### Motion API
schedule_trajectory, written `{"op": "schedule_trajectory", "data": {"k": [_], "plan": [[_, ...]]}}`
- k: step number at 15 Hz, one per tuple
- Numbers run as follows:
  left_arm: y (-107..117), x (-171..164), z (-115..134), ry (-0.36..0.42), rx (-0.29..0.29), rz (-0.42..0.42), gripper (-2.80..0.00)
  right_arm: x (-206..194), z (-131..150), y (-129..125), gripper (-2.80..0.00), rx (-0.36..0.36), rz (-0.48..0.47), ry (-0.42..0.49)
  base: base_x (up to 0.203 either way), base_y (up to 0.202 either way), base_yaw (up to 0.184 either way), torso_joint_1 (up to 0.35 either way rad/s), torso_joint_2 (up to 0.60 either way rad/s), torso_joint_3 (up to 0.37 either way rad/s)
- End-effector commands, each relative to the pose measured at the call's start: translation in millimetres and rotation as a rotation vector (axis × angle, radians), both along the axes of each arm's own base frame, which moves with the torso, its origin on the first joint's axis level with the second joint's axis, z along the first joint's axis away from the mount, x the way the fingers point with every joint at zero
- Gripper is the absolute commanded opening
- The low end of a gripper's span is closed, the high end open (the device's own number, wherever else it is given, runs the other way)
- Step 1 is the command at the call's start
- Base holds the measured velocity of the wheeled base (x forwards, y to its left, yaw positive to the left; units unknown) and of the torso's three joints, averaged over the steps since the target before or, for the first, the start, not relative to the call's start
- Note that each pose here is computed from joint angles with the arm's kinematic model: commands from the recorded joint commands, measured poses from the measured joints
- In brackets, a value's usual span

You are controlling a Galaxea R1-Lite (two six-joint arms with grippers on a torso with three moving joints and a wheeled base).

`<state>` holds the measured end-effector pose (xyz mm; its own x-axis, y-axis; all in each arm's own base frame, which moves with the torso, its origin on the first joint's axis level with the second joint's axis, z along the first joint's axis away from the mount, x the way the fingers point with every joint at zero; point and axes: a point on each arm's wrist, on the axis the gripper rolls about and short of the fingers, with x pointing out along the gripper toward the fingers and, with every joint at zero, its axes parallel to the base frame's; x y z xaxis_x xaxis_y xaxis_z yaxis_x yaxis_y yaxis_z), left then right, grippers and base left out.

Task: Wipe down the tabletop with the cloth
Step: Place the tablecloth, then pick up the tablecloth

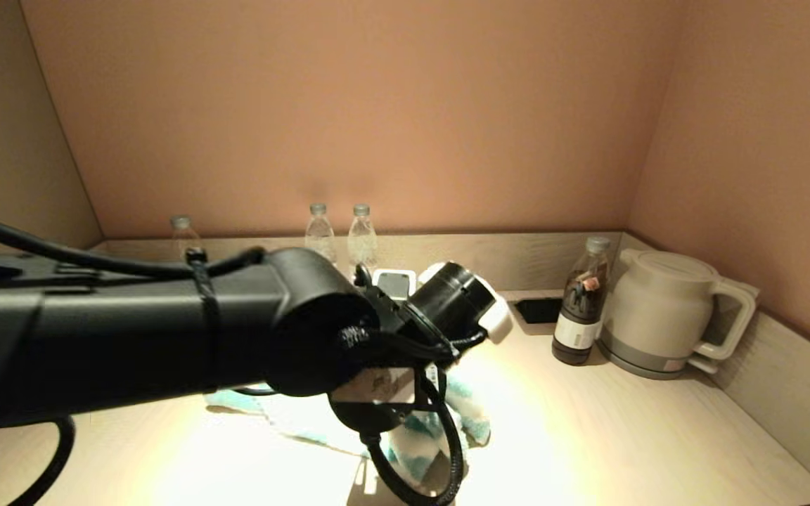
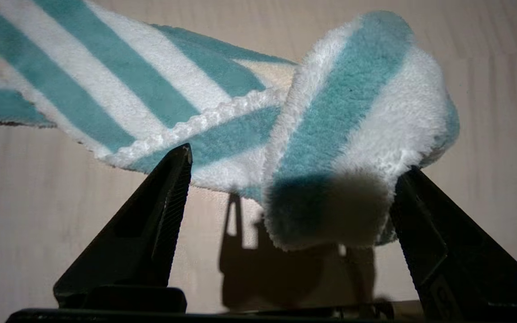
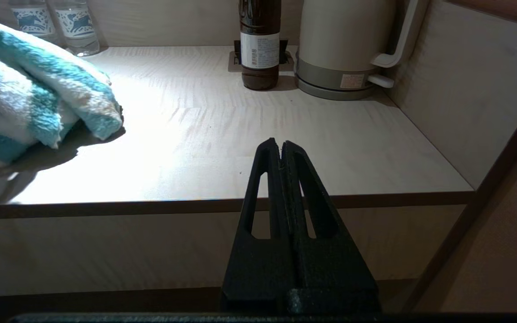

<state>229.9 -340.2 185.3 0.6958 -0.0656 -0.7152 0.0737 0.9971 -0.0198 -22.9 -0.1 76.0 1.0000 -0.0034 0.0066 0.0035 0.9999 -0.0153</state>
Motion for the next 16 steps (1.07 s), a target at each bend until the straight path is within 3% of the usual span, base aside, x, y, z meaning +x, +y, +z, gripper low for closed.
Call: {"op": "schedule_trajectory", "data": {"k": [1,3,5,6,11,12,16], "plan": [[21.4,-13.6,39.1,-0.004,-0.014,0.010,0.00,0.1,0.1,0.0,-2.80,0.000,0.000,0.000,0.000,0.000,0.000,0.000,0.00,0.000],[27.2,-16.5,46.1,-0.005,-0.016,0.012,0.00,0.1,0.1,0.0,-2.80,0.000,-0.001,0.000,0.000,0.000,0.000,0.000,0.00,0.000],[48.7,-29.6,72.6,-0.015,-0.042,0.014,0.00,0.1,0.1,0.0,-2.80,0.000,-0.001,0.000,0.000,0.000,0.000,0.000,0.00,0.000],[59.5,-36.2,78.5,0.010,-0.026,0.009,0.00,0.1,0.1,0.0,-2.80,0.000,-0.001,0.000,0.000,0.000,0.000,0.000,0.00,0.000],[79.3,-36.9,81.9,0.038,-0.010,0.039,0.00,0.1,0.1,0.0,-2.80,0.000,0.000,0.000,0.000,0.000,0.000,0.000,0.00,0.000],[93.3,-44.1,92.4,0.027,-0.029,0.045,-2.80,0.1,0.1,0.0,-2.80,0.000,-0.001,0.000,0.000,0.000,0.000,0.000,0.00,0.000],[187.5,-104.0,147.7,-0.083,-0.174,0.058,-2.80,0.1,0.1,0.0,-2.80,0.000,0.000,0.000,0.000,0.000,0.000,0.000,0.00,0.000]]}}
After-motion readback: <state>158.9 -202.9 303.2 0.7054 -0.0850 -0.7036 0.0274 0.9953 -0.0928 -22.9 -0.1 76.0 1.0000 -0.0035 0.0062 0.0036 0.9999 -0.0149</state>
